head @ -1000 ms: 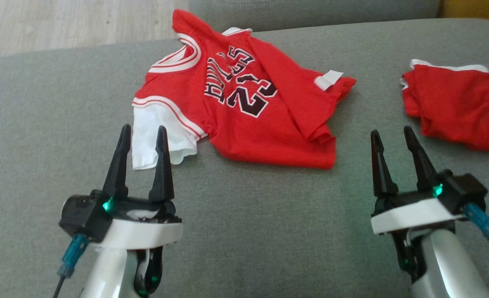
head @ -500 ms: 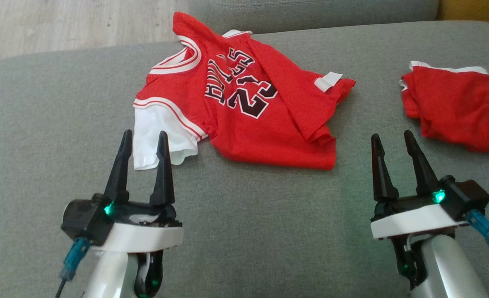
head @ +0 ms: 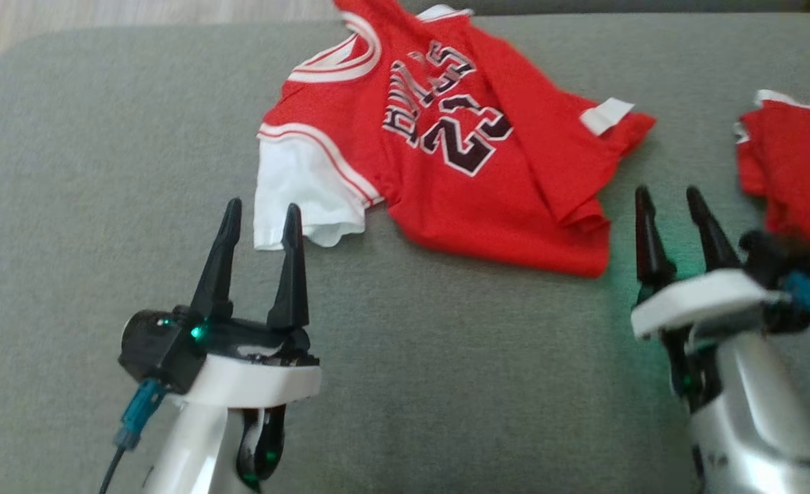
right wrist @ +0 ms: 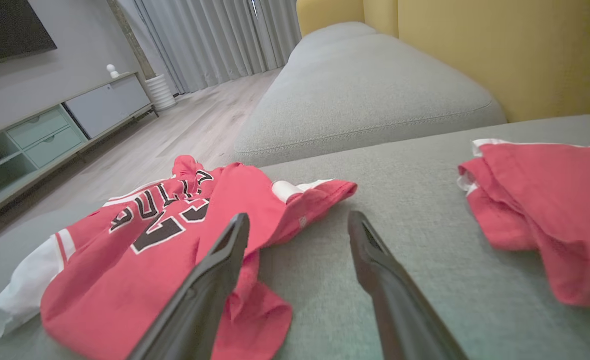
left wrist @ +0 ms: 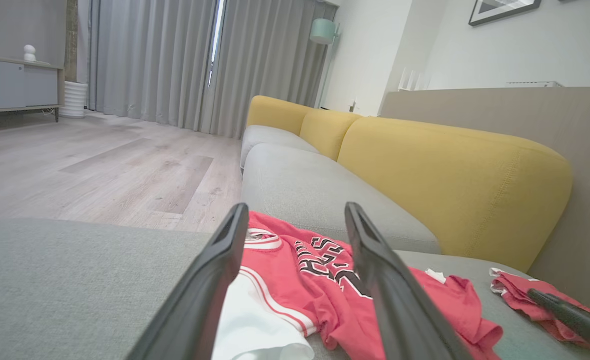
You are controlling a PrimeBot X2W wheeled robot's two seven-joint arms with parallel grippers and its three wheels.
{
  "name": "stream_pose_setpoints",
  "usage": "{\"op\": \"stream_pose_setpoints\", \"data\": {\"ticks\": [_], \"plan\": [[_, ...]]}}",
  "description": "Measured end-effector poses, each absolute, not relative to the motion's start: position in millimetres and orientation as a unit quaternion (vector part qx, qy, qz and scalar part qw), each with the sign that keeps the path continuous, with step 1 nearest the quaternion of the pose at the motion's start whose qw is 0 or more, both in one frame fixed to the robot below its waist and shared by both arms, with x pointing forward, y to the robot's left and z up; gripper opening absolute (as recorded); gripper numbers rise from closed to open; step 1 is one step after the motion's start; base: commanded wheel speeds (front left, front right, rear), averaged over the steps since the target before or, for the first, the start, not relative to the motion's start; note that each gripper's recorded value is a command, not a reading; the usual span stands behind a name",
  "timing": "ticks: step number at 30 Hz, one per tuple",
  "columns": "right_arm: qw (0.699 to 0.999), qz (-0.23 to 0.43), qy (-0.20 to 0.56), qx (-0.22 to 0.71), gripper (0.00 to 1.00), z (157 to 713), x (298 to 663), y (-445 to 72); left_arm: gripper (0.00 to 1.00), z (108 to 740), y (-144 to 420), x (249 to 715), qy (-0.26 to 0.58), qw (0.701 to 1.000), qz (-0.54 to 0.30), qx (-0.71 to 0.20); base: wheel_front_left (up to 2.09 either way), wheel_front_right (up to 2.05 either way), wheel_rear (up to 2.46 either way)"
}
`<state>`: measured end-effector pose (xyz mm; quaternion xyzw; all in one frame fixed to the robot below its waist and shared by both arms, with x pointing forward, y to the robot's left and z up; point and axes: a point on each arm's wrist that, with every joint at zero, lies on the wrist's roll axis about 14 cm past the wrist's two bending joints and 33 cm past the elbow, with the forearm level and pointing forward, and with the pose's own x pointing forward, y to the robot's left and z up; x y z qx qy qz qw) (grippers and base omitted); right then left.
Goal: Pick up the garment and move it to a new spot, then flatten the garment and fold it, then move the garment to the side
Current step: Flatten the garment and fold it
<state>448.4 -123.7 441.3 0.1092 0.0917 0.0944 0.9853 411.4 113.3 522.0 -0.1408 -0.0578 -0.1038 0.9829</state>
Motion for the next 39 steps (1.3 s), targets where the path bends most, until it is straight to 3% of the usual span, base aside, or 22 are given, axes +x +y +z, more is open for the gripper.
{"op": "stream_pose_setpoints", "data": {"ticks": [5,12,14,22,30,39], "plan": [[0.975,0.098,0.136,0.146,1.0,424.9,483.1,-109.3,1.0,513.6,122.5,415.2,-0.047,0.984,-0.089,-0.145,0.0,0.0,0.0],[0.951,0.11,0.223,0.181,1.0,378.9,499.5,-79.0,1.0,500.1,134.1,416.3,-0.03,0.987,-0.071,-0.142,0.0,0.0,0.0],[0.952,0.111,0.218,0.184,0.0,380.5,507.6,-75.7,1.0,499.2,136.3,416.5,-0.029,0.987,-0.068,-0.141,0.0,0.0,0.0],[0.972,0.135,0.128,0.147,0.0,418.9,528.0,-65.2,1.0,506.5,139.5,415.6,-0.038,0.988,-0.064,-0.137,0.0,0.0,0.0],[0.982,0.149,0.018,0.114,0.0,490.9,541.2,-68.0,1.0,521.9,136.9,410.7,-0.058,0.986,-0.069,-0.138,0.0,0.0,0.0],[0.989,0.134,0.01,0.056,0.0,516.9,571.7,-94.4,1.0,523.0,143.9,407.3,-0.06,0.987,-0.058,-0.139,0.0,0.0,0.0]]}}
